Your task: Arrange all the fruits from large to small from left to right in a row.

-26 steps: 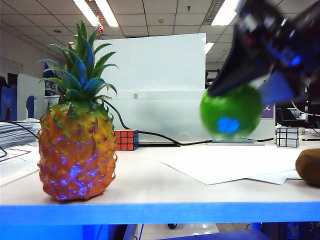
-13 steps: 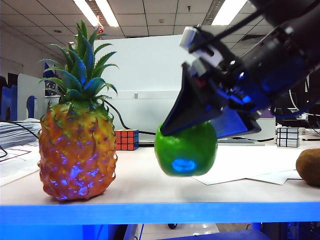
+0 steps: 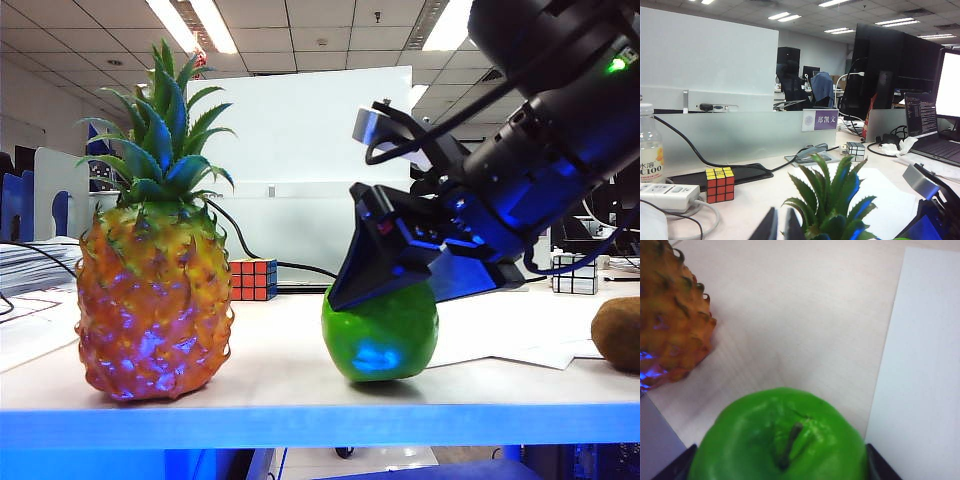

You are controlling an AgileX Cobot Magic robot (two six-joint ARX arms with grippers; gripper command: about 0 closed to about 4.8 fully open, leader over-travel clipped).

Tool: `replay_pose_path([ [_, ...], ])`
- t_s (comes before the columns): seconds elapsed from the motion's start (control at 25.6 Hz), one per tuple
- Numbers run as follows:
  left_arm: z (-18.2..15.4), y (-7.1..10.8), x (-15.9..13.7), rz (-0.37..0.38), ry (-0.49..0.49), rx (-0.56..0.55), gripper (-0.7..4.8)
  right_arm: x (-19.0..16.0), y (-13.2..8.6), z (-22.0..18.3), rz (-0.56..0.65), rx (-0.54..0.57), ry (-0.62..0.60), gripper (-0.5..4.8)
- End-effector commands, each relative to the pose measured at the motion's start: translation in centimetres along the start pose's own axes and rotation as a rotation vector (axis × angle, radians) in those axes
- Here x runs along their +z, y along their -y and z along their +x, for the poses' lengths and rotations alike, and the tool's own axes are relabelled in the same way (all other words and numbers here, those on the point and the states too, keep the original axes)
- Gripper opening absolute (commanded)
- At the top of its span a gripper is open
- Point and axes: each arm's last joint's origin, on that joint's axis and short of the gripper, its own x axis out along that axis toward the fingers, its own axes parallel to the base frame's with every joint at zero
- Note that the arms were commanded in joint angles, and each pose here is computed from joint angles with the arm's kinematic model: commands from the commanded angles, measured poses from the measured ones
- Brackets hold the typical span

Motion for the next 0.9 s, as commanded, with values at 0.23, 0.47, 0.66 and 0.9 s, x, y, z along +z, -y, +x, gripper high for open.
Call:
replay_pose_path([
  [0.23, 0.0, 0.0, 0.1, 0.007, 0.007, -0.005, 0.35, 0.4, -0.1, 0.0, -0.003, 0.004, 0.027, 2.65],
  [0.47, 0.0, 0.0, 0.1, 0.005, 0.004, -0.005, 0.35, 0.6, -0.1, -0.1, 0.001, 0.007, 0.047, 4.79],
  [0.66, 0.0, 0.0, 0.0, 0.001, -0.004, -0.004, 0.35, 1.1, -0.1, -0.1, 0.007, 0.016, 0.096, 4.79],
  [0.9, 0.0, 0.0, 0.0, 0.001, -0.004, -0.004, 0.35, 3.8, -0.7, -1.4, 0.056, 0.116, 0.253, 4.79],
])
